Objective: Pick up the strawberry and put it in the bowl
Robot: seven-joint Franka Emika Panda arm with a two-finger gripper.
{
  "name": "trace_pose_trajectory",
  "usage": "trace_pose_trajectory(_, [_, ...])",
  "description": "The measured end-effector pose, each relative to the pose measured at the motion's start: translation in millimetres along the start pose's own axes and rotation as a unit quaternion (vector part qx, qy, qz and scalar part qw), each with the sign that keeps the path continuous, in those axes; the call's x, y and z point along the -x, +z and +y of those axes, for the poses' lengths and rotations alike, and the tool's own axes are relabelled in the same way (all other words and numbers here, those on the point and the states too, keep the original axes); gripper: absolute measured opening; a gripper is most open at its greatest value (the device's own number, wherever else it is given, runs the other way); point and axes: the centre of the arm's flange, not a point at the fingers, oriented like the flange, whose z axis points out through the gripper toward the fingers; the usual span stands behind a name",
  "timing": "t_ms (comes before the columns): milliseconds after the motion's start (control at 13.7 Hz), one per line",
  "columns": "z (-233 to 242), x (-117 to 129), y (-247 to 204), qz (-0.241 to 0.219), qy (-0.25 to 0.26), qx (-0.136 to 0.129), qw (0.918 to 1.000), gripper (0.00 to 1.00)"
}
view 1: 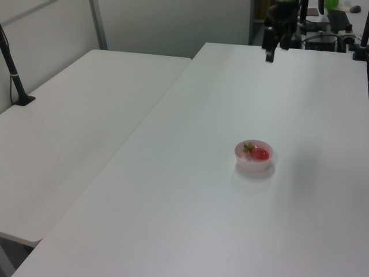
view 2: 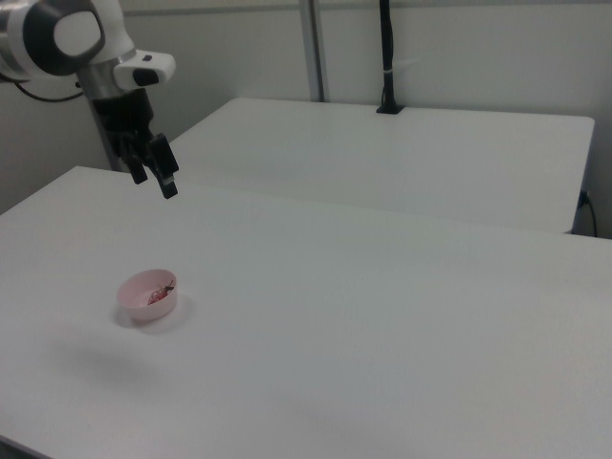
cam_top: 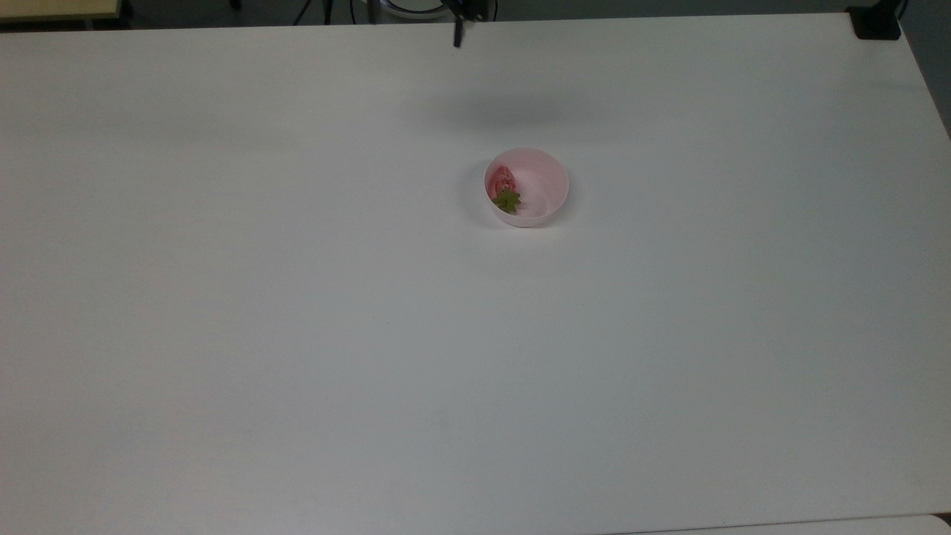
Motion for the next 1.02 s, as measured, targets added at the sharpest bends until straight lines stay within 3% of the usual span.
trace_pose_trajectory(218, [28.3, 0.2, -11.3, 0.001, 0.015, -0.001, 0.9999, 1.00])
trace_pose_trajectory(655, [75.5, -28.9, -24.3, 0.045, -0.043, -0.011, 0.9980, 1.00])
trace_pose_trajectory(1019, [96.2, -46.9, -34.6, 0.057, -0.045, -0.012, 0.9973, 1.00])
